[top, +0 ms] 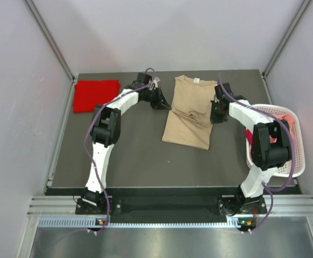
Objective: Fold and stack the t-shirts
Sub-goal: Fold the tshirt
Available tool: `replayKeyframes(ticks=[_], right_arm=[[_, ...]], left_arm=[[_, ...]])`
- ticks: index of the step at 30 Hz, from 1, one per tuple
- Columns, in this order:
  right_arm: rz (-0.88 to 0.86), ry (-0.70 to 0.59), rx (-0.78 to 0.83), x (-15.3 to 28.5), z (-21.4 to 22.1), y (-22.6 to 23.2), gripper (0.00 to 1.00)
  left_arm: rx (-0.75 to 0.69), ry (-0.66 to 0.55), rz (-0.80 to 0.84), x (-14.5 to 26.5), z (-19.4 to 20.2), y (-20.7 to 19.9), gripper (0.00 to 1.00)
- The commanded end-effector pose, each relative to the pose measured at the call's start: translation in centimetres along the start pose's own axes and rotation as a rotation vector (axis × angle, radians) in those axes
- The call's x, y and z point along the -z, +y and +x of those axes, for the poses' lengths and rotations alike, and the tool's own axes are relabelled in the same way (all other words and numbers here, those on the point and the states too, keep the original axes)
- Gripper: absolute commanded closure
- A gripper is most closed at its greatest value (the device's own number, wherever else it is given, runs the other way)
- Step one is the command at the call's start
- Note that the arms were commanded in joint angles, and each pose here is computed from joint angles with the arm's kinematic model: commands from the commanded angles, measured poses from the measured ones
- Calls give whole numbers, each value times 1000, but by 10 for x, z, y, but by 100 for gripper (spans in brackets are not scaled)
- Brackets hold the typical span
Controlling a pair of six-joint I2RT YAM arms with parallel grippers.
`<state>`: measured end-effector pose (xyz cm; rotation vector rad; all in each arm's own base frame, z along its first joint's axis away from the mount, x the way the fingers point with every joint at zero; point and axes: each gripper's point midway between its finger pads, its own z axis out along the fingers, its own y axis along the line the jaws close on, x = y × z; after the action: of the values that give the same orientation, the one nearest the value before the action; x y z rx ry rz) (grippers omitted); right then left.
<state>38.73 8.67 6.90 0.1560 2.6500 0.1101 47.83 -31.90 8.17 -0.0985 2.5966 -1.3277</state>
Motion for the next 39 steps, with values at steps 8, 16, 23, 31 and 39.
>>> replayKeyframes(ticks=[8,16,23,31,39], right_arm=[[19,-64,-48,-11,-24,-13,100],[30,-70,-37,-22,-37,-14,100],[21,-76,-33,-25,-44,-11,100],[1,-95,-40,-19,-53,-6,100],[0,-110,-44,-18,-63,-5,100]], left_arm=[[-71,-93,70,-3,-32,-10,100],[-74,-147,7,-5,-46,5,100],[-67,-158,12,-4,-54,10,100],[-88,-182,35,7,-59,-7,100],[-83,-191,55,6,-62,-10,100]])
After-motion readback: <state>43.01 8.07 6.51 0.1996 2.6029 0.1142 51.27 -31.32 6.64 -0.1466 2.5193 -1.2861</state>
